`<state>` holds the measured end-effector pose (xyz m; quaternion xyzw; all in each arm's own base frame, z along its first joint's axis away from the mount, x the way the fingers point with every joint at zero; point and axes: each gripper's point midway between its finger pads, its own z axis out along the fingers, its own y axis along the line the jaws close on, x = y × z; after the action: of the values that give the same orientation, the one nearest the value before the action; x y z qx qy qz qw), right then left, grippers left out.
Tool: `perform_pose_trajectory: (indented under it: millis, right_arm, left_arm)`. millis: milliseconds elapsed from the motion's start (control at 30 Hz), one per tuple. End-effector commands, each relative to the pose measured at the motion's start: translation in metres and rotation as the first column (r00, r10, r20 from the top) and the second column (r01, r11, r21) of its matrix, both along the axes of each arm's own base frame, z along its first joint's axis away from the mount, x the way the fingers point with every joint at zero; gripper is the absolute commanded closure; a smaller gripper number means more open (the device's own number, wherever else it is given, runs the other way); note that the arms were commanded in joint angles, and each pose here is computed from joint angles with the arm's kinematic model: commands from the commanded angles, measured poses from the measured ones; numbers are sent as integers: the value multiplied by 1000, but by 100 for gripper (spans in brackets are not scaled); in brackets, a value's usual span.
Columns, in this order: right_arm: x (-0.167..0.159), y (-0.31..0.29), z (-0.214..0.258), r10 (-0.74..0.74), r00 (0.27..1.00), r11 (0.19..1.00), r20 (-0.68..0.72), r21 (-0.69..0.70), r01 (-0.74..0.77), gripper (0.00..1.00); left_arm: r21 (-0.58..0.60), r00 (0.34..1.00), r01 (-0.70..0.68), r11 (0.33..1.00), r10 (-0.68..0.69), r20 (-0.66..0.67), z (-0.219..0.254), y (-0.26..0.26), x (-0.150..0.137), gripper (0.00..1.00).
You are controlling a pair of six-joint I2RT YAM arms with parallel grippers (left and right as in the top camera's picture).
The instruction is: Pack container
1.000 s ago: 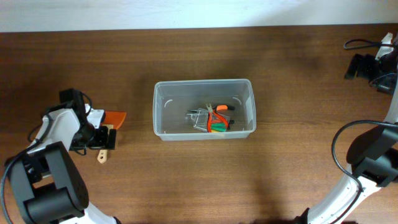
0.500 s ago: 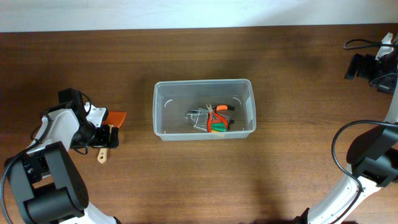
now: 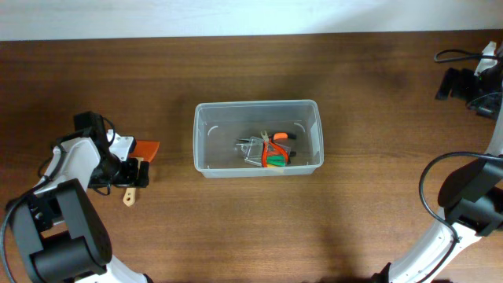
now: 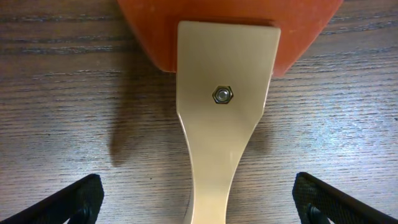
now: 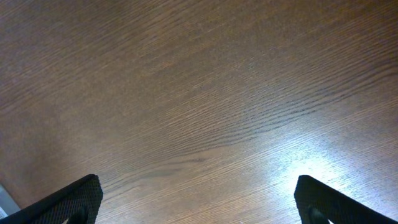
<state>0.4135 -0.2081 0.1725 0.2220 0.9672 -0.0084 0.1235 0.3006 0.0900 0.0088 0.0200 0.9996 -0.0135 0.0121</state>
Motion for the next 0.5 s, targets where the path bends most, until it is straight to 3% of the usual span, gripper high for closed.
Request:
perform_pose_trajectory:
  millis: [0, 467]
  right_arm:
    - [0, 3, 3, 0, 1000, 1000, 6, 1, 0, 1]
    - [0, 3, 3, 0, 1000, 1000, 6, 1, 0, 1]
  left_arm:
    - [0, 1000, 5, 1000, -5, -17, -4, 0, -5, 1]
    - [47, 999, -20, 999, 22, -33, -4, 8, -8, 1]
